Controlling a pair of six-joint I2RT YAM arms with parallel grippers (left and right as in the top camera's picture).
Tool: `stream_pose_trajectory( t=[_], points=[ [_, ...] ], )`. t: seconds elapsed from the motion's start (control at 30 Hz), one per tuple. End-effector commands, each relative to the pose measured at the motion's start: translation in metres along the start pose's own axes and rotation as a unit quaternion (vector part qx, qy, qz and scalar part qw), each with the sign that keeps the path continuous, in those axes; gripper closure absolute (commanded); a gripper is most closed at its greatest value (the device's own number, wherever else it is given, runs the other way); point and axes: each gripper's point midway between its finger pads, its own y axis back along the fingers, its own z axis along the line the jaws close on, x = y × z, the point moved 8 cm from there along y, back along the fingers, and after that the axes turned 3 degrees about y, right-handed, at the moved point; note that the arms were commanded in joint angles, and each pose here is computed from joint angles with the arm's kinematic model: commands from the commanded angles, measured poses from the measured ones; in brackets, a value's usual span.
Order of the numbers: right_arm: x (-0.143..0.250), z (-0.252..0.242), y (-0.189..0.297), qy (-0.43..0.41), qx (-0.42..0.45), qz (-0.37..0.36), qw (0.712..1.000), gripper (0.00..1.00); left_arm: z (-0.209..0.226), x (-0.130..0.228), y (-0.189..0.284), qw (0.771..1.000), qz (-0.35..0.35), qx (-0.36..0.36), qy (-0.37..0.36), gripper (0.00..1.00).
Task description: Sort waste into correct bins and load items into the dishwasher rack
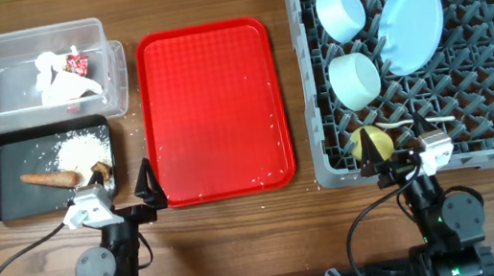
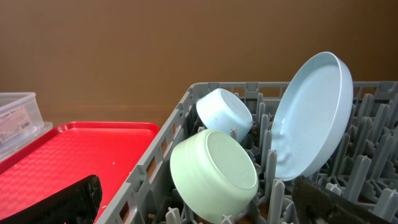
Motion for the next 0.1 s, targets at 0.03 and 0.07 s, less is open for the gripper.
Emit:
stream_pose_trajectory(
  t=[0.03, 0.07],
  points=[
    [-0.0005, 0.0001, 0.0002, 0.005, -0.002, -0.003, 1.000, 0.00, 0.0000, 0.0014, 0.0001, 1.000, -0.001, 0.001, -0.001, 0.00],
    [-0.0005, 0.0001, 0.0002, 0.005, -0.002, -0.003, 1.000, 0.00, 0.0000, 0.0014, 0.0001, 1.000, -0.001, 0.001, -0.001, 0.00]
  ],
)
